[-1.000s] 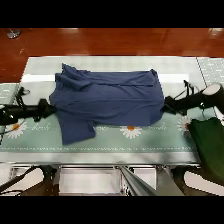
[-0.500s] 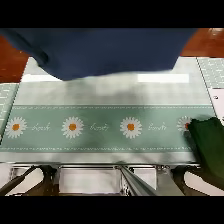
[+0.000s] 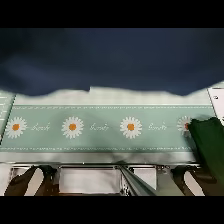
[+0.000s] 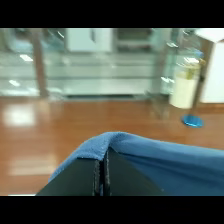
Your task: Fold the shirts.
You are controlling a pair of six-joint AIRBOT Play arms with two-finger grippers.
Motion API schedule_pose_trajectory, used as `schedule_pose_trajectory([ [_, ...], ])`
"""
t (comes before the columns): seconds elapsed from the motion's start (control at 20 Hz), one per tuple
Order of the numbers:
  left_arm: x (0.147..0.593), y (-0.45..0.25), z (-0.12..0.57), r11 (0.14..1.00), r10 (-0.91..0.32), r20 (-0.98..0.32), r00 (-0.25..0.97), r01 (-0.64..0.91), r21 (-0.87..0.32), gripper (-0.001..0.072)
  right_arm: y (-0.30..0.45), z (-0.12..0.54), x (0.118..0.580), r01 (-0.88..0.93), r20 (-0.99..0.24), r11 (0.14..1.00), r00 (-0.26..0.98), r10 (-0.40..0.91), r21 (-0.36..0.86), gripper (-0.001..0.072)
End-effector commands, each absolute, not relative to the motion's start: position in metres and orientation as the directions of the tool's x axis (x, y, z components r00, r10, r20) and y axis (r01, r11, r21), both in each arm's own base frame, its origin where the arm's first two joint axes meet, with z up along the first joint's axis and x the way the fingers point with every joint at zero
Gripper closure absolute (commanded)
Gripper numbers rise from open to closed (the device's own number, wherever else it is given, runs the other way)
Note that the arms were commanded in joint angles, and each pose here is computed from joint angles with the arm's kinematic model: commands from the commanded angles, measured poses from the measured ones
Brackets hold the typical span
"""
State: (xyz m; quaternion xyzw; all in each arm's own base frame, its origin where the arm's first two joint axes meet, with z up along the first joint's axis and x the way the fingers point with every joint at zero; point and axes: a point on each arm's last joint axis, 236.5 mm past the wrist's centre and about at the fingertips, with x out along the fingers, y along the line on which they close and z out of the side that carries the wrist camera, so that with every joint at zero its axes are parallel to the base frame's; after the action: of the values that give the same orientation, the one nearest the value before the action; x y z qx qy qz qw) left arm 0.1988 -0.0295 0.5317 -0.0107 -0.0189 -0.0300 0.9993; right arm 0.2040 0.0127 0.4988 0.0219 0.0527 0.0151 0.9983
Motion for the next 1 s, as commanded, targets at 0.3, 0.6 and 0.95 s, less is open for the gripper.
schedule_pose_trajectory([
  [0.3,0.188,0.011,0.425,0.989,0.087,-0.268,0.960,-0.116,-0.094,0.0684,0.009,0.369,0.175,0.032,-0.562,0.996,0.827,0.022,0.086,0.0682],
  [0.6,0.296,-0.002,0.253,0.967,-0.120,-0.637,0.762,-0.055,-0.248,0.0684,0.034,0.258,0.265,-0.059,-0.681,0.969,0.701,0.211,0.239,0.0682],
  [0.95,0.430,-0.012,0.136,0.937,-0.187,-0.685,0.705,-0.081,-0.339,0.0684,0.027,0.122,0.424,0.044,-0.712,0.904,0.633,0.303,0.424,0.0682],
])
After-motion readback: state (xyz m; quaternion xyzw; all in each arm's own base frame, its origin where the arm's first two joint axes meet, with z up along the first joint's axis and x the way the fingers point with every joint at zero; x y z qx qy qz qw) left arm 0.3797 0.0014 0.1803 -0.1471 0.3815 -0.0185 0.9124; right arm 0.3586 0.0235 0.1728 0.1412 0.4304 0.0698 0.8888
